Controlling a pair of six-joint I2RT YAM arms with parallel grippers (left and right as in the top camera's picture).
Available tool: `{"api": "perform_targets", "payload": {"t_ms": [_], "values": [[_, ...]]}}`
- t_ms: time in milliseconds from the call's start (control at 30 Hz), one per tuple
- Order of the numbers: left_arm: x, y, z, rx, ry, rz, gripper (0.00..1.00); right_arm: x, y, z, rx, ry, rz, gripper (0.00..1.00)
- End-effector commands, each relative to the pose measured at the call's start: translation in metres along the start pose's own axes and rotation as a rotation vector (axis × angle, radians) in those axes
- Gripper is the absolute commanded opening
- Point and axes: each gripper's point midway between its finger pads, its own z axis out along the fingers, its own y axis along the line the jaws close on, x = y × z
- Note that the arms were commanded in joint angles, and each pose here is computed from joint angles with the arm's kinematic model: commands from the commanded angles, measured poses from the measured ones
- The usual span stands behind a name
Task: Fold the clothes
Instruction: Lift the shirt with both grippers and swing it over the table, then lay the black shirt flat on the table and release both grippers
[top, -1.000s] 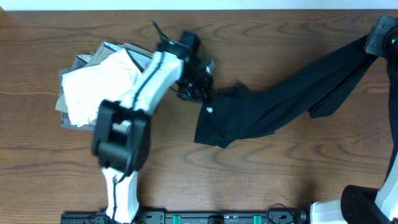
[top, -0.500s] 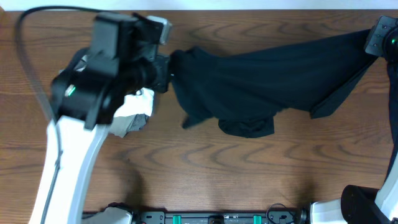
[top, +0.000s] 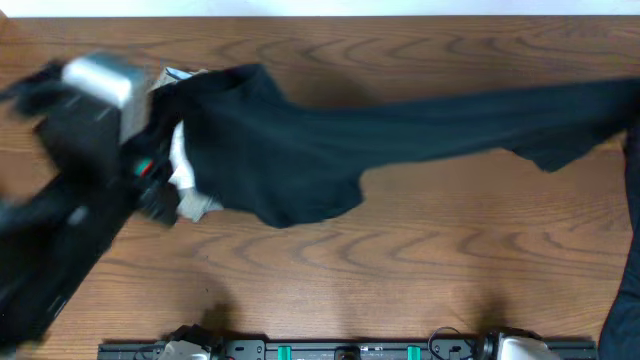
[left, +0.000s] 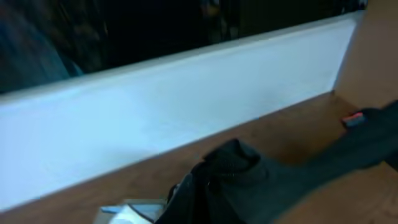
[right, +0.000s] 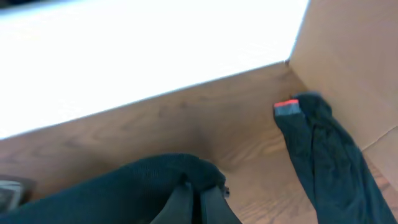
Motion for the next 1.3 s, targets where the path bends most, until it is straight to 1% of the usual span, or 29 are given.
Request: {"api": "perform_targets", "payload": {"t_ms": [0,100,200,300,433,533,567,600,633,667,833,867,933,967,1033,1067,1100,1133,1167,1200,1267], "values": [[-0.016,0.001,-0.025,-0.024,-0.057,0.085,0.06,0.0,-0.002,-0.033,-0.023,-0.061,0.033,0.01],[-0.019,0.006,-0.03,-0.057,-0.067,0.085,0.06,0.006,-0.008,-0.049,-0.014,-0.076,0.043,0.01],[-0.016,0.011,-0.018,-0.074,-0.039,0.082,0.06,0.012,-0.011,-0.05,0.002,-0.055,0.047,0.01],[-0.007,0.014,0.011,-0.067,0.029,0.076,0.06,0.015,-0.015,-0.037,0.041,-0.018,0.057,0.01],[0.018,0.024,0.076,-0.069,0.173,0.07,0.06,0.011,-0.011,0.002,0.066,0.049,0.046,0.01],[0.046,0.031,0.136,-0.054,0.293,0.078,0.06,0.01,-0.006,0.046,0.082,0.117,0.035,0.01],[0.055,0.032,0.155,-0.049,0.327,0.081,0.06,0.011,-0.004,0.065,0.089,0.147,0.03,0.01],[0.073,0.035,0.188,-0.04,0.381,0.078,0.06,0.014,-0.001,0.092,0.098,0.189,0.018,0.01],[0.08,0.036,0.201,-0.037,0.401,0.076,0.06,0.016,0.0,0.107,0.103,0.212,0.014,0.01],[0.094,0.038,0.224,-0.032,0.434,0.073,0.06,0.02,0.002,0.131,0.111,0.246,0.009,0.01],[0.166,0.045,0.327,0.001,0.546,0.109,0.07,0.056,0.009,0.25,0.146,0.401,-0.014,0.01],[0.186,0.046,0.351,0.008,0.567,0.105,0.07,0.067,0.01,0.274,0.152,0.428,-0.018,0.01],[0.219,0.048,0.385,0.013,0.593,0.102,0.08,0.086,0.011,0.318,0.162,0.464,-0.024,0.04],[0.233,0.048,0.399,0.014,0.6,0.101,0.1,0.095,0.01,0.341,0.166,0.471,-0.023,0.06],[0.261,0.05,0.428,0.008,0.604,0.078,0.17,0.11,0.006,0.383,0.173,0.467,-0.016,0.12],[0.267,0.05,0.435,0.002,0.602,0.064,0.24,0.115,0.003,0.396,0.176,0.463,-0.013,0.17],[0.273,0.052,0.441,-0.01,0.6,0.05,0.31,0.119,0.0,0.409,0.171,0.459,-0.018,0.33],[0.275,0.055,0.444,-0.023,0.596,0.041,0.47,0.123,-0.002,0.419,0.154,0.461,-0.027,0.47],[0.274,0.058,0.444,-0.037,0.594,0.037,0.61,0.126,-0.003,0.424,0.134,0.468,-0.038,0.53],[0.271,0.061,0.442,-0.057,0.592,0.035,0.7,0.128,-0.006,0.425,0.118,0.478,-0.05,0.57],[0.26,0.071,0.431,-0.099,0.591,0.04,0.8,0.129,-0.016,0.422,0.126,0.497,-0.063,0.68]]}}
